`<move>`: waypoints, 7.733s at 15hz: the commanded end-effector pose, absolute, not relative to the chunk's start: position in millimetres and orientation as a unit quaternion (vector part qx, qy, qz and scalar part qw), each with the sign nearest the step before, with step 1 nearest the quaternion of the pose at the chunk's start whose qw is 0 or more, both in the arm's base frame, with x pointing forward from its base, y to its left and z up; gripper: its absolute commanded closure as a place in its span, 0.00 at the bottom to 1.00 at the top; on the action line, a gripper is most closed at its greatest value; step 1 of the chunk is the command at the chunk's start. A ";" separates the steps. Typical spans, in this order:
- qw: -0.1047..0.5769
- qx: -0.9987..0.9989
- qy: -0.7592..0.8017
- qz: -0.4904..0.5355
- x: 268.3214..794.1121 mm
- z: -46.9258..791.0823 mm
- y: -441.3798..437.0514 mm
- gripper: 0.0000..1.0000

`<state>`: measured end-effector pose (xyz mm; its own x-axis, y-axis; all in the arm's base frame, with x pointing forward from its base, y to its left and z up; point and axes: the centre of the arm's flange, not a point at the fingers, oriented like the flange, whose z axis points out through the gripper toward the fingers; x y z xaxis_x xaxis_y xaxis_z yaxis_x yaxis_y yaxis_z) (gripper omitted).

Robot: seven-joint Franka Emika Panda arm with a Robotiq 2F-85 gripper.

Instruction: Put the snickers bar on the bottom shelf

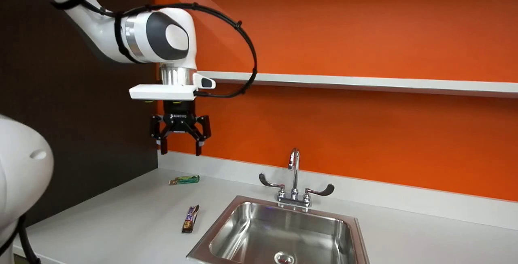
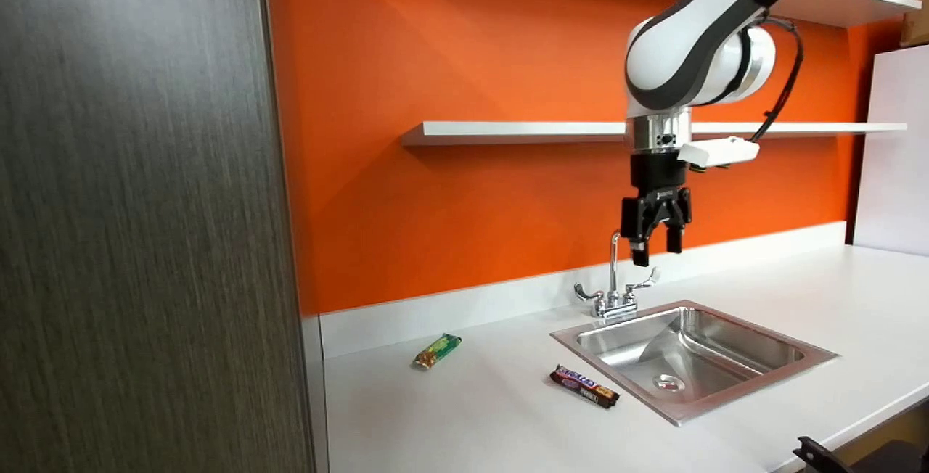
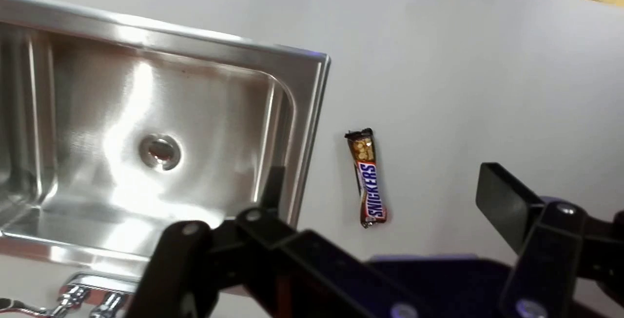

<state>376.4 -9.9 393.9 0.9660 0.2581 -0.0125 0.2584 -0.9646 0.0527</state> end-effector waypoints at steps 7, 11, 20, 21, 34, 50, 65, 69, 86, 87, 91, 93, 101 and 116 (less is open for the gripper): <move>0.029 0.986 0.162 0.016 446.4 312.7 31.6 0.00; 0.024 0.987 0.162 0.001 461.8 275.2 31.5 0.00; 0.006 0.988 0.154 -0.033 481.8 204.8 34.2 0.00; 0.005 0.988 0.152 -0.034 484.3 199.4 34.5 0.00; 0.003 0.989 0.141 -0.045 505.2 152.4 31.7 0.00; 0.004 0.990 0.136 -0.046 517.7 132.3 28.3 0.26; 0.003 0.994 0.096 -0.047 512.0 153.9 10.1 0.96; 0.003 0.996 0.072 -0.049 492.7 185.7 0.1 0.96; 0.027 0.998 0.064 0.002 386.5 437.8 19.3 0.96; 0.033 0.997 0.062 0.010 383.9 457.0 22.0 0.96; 0.051 0.996 0.053 0.053 384.3 528.8 37.8 0.96; 0.054 0.994 0.045 0.081 391.5 559.6 46.0 0.96; 0.054 0.982 0.015 0.181 438.2 664.6 73.9 0.96; 0.075 0.979 -0.019 0.188 593.8 680.7 86.2 0.96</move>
